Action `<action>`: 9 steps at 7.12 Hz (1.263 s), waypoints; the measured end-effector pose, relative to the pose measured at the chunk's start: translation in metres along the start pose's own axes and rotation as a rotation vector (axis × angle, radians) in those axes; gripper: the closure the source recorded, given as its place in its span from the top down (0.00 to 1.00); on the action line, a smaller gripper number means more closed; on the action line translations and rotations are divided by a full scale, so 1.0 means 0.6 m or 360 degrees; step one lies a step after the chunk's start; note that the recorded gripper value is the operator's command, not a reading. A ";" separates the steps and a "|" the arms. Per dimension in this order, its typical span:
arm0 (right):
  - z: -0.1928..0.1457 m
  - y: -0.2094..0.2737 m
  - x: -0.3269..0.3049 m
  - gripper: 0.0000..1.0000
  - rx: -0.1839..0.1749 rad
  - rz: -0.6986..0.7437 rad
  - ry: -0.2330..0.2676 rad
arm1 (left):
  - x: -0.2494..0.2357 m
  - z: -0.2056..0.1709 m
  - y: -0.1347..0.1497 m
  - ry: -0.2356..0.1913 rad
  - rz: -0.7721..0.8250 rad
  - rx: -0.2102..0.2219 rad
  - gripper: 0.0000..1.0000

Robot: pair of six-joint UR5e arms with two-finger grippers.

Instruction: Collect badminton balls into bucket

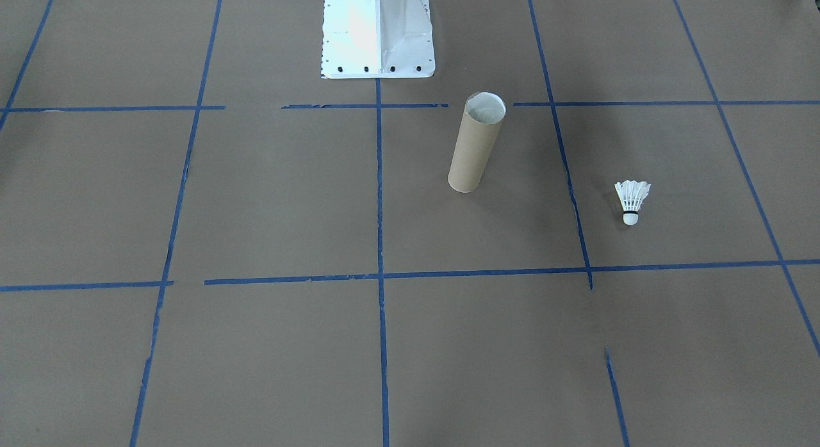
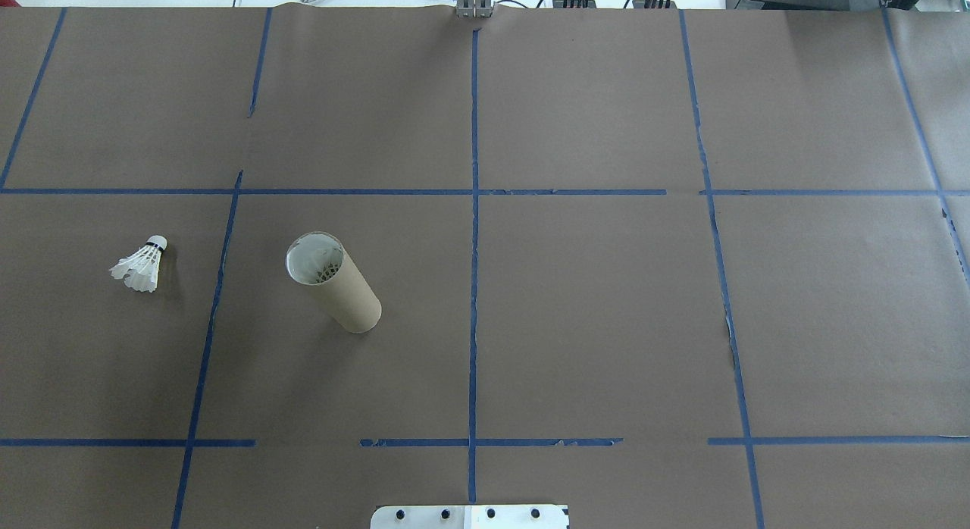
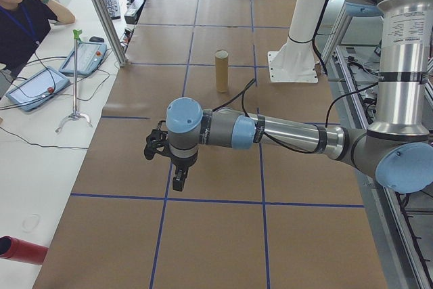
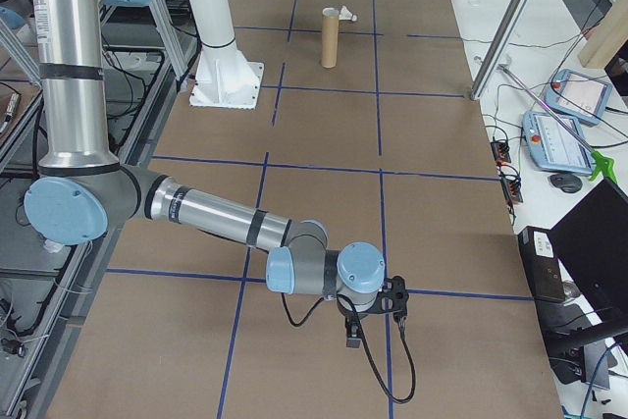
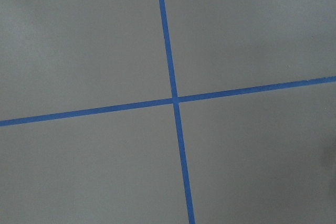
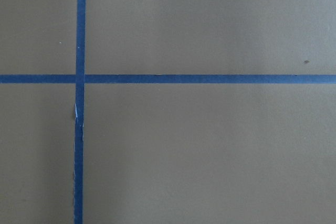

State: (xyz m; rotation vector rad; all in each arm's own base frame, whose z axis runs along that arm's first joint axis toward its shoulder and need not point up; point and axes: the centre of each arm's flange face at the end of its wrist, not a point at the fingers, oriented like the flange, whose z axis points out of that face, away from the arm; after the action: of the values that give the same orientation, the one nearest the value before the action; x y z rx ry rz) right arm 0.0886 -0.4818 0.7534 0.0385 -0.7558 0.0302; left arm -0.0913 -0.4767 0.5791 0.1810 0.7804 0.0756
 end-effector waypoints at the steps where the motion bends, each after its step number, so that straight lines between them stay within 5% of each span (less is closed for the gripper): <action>1: 0.000 0.000 0.000 1.00 0.0000 0.0000 0.0000 | 0.001 -0.002 -0.001 -0.0001 0.0003 0.0003 1.00; 4: 0.000 0.000 0.000 1.00 0.0000 -0.0001 0.0000 | 0.020 -0.022 -0.019 -0.0015 0.0043 0.0050 1.00; 7: 0.000 0.000 0.000 1.00 0.0000 0.0001 0.0000 | 0.037 -0.043 -0.098 -0.0009 0.0105 0.0146 1.00; 9: 0.000 0.000 0.000 1.00 0.0000 0.0000 0.0000 | 0.042 -0.032 -0.107 0.0020 0.0032 0.0268 1.00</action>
State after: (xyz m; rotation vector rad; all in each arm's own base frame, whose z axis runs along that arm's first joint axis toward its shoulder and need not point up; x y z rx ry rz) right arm 0.0886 -0.4818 0.7534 0.0385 -0.7558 0.0300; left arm -0.0868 -0.5338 0.5359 0.3485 0.7978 0.0299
